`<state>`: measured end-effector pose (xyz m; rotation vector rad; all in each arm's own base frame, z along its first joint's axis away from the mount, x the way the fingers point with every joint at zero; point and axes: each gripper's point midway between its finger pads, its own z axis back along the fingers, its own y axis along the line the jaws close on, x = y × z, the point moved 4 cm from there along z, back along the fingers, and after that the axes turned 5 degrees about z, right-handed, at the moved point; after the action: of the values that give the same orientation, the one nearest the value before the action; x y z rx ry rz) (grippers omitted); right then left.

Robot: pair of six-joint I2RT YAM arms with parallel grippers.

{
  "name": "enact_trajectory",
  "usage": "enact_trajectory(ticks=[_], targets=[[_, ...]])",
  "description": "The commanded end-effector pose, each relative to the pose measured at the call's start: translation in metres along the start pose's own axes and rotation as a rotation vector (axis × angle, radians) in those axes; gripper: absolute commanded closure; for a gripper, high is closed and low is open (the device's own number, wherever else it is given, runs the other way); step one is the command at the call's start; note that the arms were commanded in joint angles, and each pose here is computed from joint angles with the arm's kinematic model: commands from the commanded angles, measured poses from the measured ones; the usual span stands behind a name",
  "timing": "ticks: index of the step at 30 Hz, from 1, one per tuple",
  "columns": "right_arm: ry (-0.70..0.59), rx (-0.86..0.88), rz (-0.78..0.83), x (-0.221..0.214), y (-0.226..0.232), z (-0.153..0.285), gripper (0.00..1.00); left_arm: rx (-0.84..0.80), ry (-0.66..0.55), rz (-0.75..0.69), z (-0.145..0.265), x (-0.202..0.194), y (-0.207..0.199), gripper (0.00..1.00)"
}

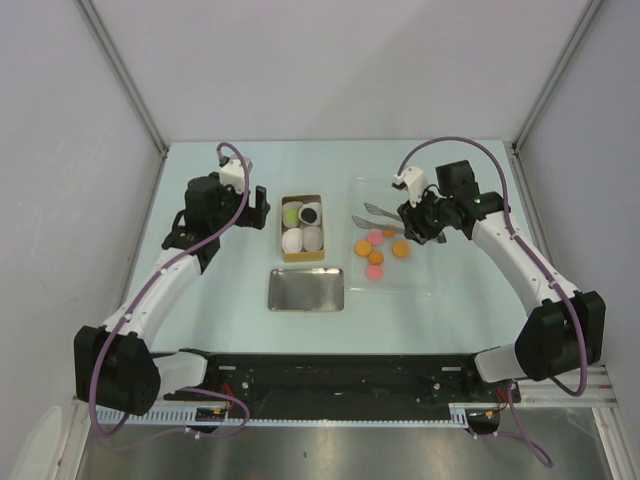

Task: Pack the cookies

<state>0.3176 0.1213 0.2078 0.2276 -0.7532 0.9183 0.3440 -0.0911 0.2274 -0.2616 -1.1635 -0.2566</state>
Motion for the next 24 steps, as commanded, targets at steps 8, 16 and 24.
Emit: enact_trajectory(ticks=[8, 16, 24], targets=[[0.002, 0.103, 0.07, -0.028, 0.036, 0.02, 0.52, -0.01, -0.054, -0.007, 0.007, 0.013, -0.001, 0.13], [0.021, 0.107, 0.067, -0.041, 0.04, 0.014, 0.52, -0.007, -0.051, -0.006, 0.008, 0.013, -0.001, 0.13], [0.04, 0.1, 0.063, -0.048, 0.038, 0.007, 0.52, -0.007, -0.047, -0.01, 0.007, 0.011, -0.001, 0.13]])
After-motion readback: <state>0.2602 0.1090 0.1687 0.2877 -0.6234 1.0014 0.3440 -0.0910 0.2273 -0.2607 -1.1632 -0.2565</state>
